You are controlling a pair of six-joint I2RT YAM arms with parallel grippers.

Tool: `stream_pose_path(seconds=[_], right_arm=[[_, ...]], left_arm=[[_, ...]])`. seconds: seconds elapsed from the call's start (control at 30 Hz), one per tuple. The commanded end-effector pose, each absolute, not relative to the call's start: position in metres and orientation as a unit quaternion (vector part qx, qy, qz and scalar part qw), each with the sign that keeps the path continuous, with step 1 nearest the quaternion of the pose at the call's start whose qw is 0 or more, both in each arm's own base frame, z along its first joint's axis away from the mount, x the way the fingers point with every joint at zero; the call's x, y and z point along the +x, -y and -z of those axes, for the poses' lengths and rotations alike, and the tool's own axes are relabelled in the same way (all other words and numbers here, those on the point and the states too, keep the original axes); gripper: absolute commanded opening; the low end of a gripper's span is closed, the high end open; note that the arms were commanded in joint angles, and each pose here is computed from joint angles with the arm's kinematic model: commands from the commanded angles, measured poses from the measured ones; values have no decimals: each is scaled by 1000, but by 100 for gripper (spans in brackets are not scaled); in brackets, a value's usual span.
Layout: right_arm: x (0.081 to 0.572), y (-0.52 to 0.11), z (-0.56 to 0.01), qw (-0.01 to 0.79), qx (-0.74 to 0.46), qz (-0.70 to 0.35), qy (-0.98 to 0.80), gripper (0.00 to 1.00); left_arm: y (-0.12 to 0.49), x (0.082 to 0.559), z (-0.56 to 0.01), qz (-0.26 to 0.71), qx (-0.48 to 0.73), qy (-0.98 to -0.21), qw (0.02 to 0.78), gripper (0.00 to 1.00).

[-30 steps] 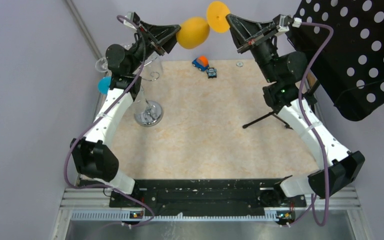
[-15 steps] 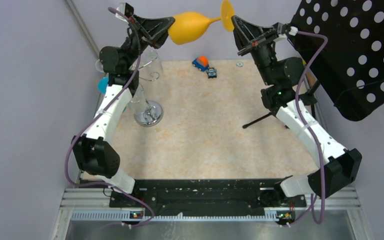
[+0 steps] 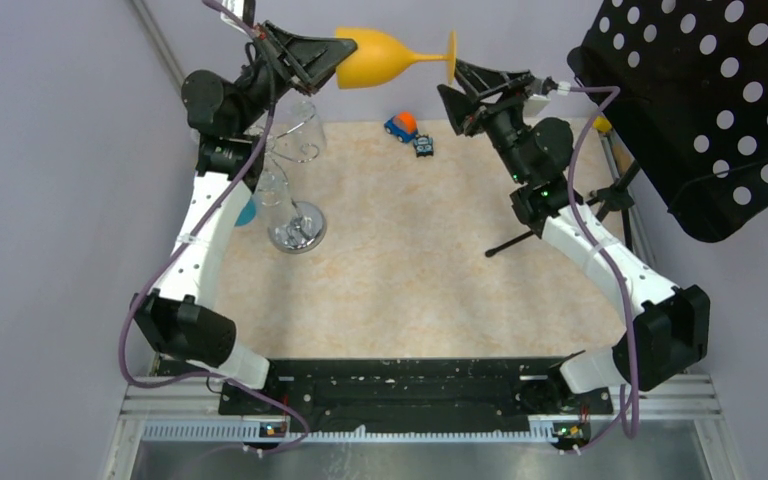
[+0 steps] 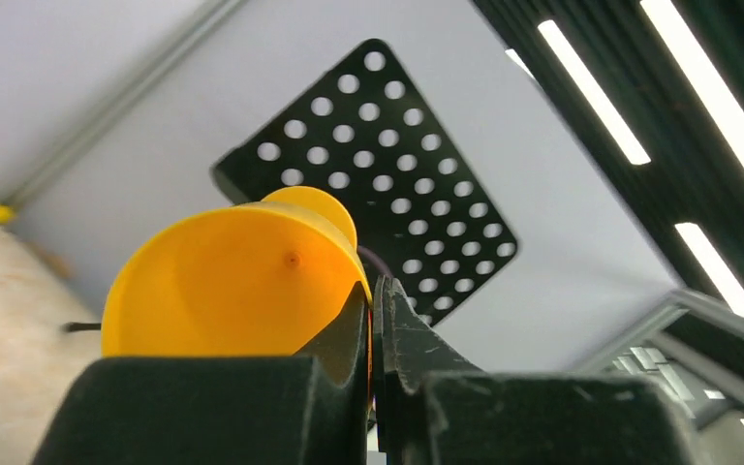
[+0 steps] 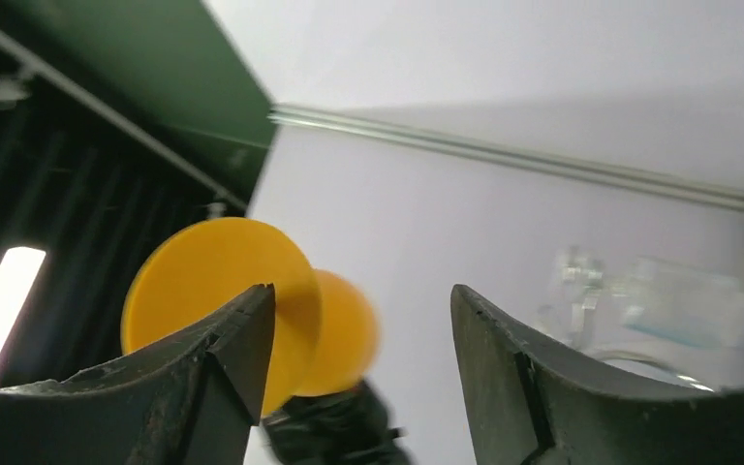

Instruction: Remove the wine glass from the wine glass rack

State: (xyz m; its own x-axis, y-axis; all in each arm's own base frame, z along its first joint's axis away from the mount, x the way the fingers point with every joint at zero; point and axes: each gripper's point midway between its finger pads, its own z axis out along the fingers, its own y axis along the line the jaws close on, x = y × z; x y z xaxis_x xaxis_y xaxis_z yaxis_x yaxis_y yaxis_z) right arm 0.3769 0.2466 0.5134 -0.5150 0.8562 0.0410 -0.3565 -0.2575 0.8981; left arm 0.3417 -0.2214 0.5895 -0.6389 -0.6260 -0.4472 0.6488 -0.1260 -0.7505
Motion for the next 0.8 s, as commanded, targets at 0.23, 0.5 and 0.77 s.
stream_pose_path(seconds=[0.23,0.5,0.77], right_arm=[[395,-255,-396,512,223,-524,-643,68],[396,-258,-350,586,116,-355,-719,51],[384,-234,-312,606,17,-213,-766,54]], left_arm=[[225,366,-559,514,63,-624,585,0],[233,390,-506,402,66,-695,592,0],[266,410,-414,286,119,-794,523,0]])
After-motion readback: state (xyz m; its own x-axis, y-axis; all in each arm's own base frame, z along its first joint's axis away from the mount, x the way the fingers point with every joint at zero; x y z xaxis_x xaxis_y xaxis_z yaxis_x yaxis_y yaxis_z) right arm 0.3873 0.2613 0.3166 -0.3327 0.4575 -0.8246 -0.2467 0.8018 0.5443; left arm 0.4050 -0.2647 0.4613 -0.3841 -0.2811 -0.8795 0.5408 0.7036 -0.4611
